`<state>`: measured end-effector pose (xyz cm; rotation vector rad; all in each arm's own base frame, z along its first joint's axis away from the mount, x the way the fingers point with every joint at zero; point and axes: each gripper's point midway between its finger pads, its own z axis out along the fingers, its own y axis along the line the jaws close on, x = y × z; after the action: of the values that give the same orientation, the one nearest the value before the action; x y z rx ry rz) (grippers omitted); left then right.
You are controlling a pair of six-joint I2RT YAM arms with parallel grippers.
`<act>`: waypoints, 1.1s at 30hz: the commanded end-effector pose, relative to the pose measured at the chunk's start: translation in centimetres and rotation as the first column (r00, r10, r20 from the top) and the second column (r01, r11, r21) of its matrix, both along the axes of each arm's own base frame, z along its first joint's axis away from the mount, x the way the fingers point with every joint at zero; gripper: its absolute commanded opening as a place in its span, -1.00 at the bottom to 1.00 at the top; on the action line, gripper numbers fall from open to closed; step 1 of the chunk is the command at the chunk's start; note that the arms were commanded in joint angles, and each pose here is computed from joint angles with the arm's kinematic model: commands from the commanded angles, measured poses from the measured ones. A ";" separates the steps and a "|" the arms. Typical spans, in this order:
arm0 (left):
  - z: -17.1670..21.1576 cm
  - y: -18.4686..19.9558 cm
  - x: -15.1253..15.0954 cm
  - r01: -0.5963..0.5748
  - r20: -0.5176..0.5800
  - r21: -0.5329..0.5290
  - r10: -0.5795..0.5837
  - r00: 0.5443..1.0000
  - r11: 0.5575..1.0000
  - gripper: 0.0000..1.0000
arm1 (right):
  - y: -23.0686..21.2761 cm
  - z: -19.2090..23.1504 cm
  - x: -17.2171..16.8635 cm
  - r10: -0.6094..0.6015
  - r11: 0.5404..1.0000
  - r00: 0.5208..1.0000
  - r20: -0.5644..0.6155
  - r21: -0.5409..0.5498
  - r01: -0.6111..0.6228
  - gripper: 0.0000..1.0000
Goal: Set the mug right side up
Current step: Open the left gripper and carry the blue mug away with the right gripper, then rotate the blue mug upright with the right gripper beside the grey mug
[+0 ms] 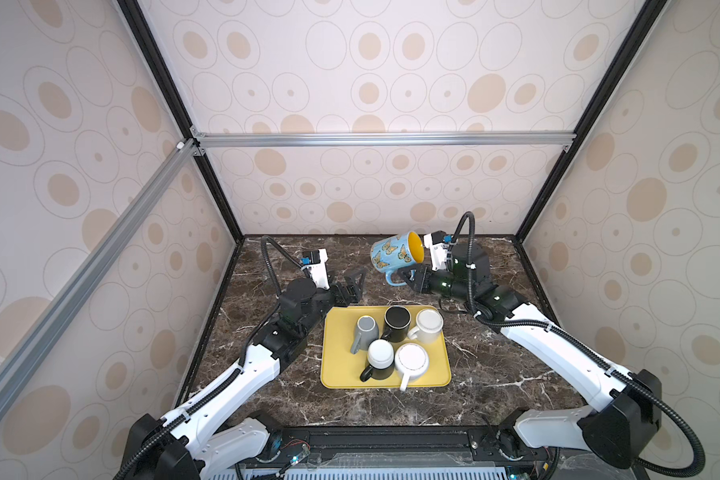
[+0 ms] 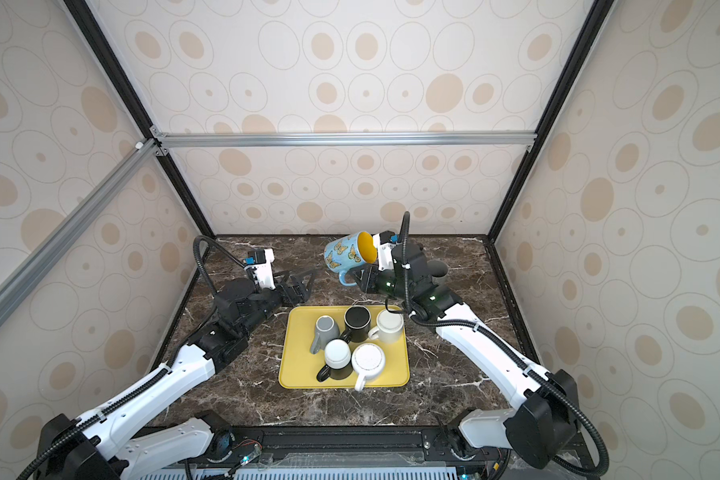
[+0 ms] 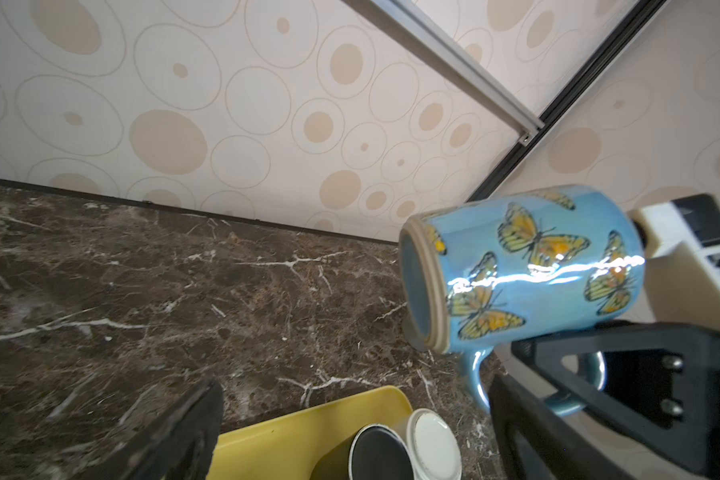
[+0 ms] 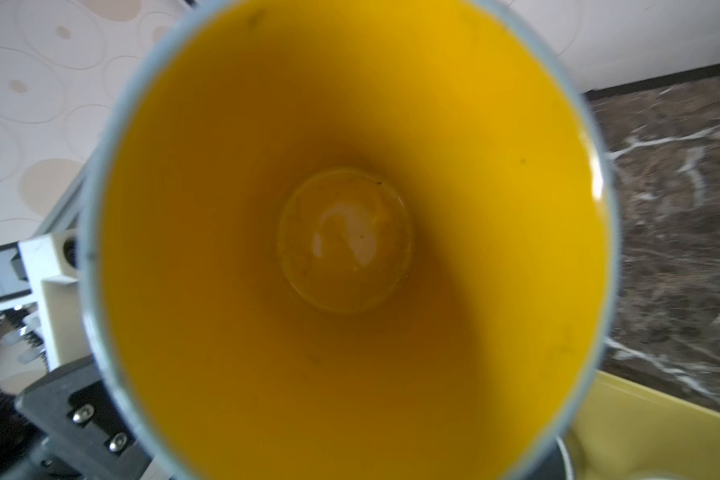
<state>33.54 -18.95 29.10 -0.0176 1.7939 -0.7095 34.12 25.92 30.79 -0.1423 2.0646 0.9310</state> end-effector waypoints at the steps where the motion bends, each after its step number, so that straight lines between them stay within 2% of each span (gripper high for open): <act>1: -0.7 1.7 0.0 -0.066 0.003 0.093 0.066 0.998 0.993 1.00 | -4.1 4.8 2.3 -0.175 0.971 0.953 0.249 -0.117 0.209 -1.00; 4: -1.1 1.6 0.0 -0.059 0.007 0.098 0.059 0.998 0.993 1.00 | -5.5 4.1 3.5 -0.212 0.936 0.937 0.277 -0.218 0.276 -1.00; 8: -1.7 0.8 0.1 -0.019 0.001 0.094 0.019 1.000 0.995 1.00 | -6.3 2.1 5.4 -0.225 0.899 0.950 0.216 -0.330 0.288 -1.00; 14: -2.6 0.1 0.3 0.009 -0.028 0.106 -0.006 1.000 0.994 1.00 | -7.2 0.5 8.0 -0.254 0.860 0.945 0.208 -0.399 0.318 -1.00; 20: -2.3 0.2 0.1 -0.001 -0.033 0.071 0.004 0.999 0.997 1.00 | -9.1 -2.7 10.6 -0.296 0.805 0.944 0.145 -0.494 0.328 -1.00; 27: -2.1 0.1 -0.7 0.035 -0.003 0.079 -0.035 0.999 0.996 1.00 | -11.2 -6.6 11.5 -0.348 0.760 0.935 0.074 -0.561 0.328 -1.00; 33: -3.4 -0.4 -0.3 0.055 -0.054 0.111 -0.049 0.997 0.992 1.00 | -12.1 -9.0 11.7 -0.369 0.734 0.929 0.030 -0.604 0.311 -1.00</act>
<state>32.94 -19.08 25.42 0.0558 1.8825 -0.6579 44.33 14.03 19.01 -0.0759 2.4051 0.0289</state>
